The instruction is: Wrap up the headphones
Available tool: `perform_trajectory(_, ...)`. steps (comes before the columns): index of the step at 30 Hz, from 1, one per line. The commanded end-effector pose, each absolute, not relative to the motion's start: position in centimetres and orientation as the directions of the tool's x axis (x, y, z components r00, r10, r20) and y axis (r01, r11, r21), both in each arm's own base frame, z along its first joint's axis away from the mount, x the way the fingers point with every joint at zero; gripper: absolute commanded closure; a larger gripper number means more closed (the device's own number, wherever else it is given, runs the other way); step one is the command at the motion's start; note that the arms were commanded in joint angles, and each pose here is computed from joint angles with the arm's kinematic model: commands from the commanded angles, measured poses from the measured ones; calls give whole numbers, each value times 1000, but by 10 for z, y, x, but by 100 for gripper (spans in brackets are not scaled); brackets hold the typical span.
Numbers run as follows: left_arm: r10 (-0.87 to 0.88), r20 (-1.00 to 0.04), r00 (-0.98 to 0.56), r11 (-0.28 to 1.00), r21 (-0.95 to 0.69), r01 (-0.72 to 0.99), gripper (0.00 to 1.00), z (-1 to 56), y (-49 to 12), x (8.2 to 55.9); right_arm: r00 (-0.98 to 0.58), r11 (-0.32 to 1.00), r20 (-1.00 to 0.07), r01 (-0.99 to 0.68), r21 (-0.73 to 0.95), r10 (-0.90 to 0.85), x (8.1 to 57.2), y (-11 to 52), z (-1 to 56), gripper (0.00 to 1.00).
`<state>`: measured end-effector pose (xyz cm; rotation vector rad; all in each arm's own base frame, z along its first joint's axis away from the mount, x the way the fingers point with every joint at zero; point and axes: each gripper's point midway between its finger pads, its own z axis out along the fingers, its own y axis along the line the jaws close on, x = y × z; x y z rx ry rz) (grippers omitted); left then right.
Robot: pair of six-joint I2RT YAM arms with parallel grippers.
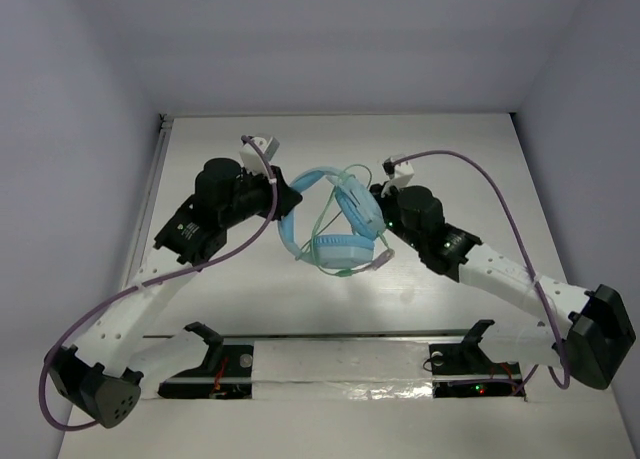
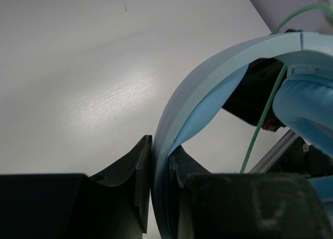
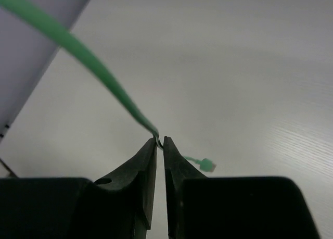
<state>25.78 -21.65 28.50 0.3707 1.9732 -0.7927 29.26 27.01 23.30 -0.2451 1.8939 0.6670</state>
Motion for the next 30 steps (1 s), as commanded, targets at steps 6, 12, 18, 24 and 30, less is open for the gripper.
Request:
perform_trajectory(6,-322,-883,-341,622,-469,627,100,397,-226,257,-376,571,-882,-673,470,283,277,324,253,80)
perform_trajectory(12,-317,-881,-352,590,-473,654,100,404,-230,249,-326,606,-899,-664,438,293,292,322,247,80)
perform_trajectory(18,-305,-904,-299,669,-427,609,100,410,-210,249,-288,649,-912,-641,410,292,303,290,251,68)
perform_trajectory(24,-333,-896,-294,619,-443,648,100,434,-214,241,-320,619,-912,-670,409,257,297,294,241,55)
perform_trajectory(30,-323,-902,-287,680,-431,593,100,439,-205,254,-335,563,-909,-714,417,248,269,287,252,49)
